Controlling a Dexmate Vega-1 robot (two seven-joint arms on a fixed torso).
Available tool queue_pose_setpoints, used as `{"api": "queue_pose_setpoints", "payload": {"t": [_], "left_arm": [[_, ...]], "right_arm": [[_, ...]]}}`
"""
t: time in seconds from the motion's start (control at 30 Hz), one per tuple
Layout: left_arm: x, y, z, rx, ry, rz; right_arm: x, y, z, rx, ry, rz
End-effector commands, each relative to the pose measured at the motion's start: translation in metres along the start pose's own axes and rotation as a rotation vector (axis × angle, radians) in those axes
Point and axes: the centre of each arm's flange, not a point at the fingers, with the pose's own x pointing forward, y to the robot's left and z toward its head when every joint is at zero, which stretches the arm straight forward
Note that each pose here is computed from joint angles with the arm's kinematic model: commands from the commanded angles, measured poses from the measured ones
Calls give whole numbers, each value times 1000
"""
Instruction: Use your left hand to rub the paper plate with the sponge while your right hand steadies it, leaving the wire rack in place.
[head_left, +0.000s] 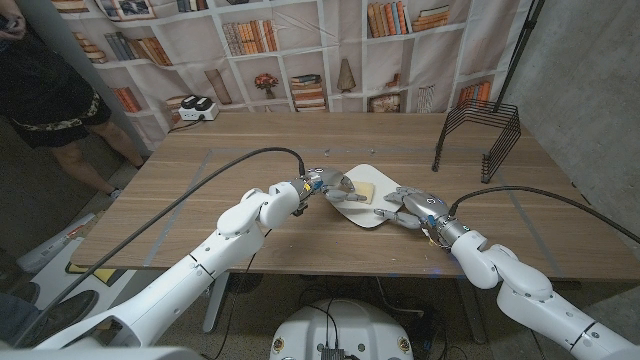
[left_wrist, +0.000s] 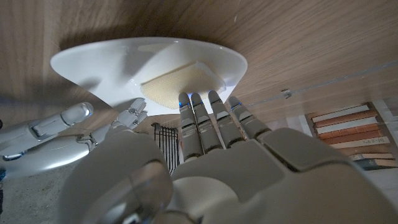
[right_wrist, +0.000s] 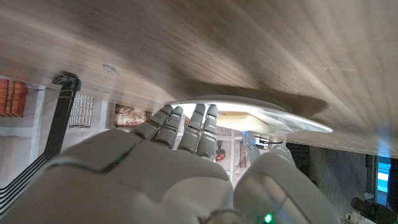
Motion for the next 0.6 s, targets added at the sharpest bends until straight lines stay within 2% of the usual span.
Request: {"api": "queue_pose_setpoints", "payload": {"t": [0.03, 0.33, 0.47, 0.6], "left_arm": [[-3, 3, 8, -8, -26, -16], [-2, -1, 24, -7, -82, -36], [1, -3, 32, -16, -107, -25], [7, 1, 38, -14, -124, 0]], "right_arm": [[3, -2, -2, -4, -2, -5], [2, -3, -4, -8, 6, -10], [0, -3, -4, -6, 12, -14], [-1, -4, -3, -5, 13, -16]]}}
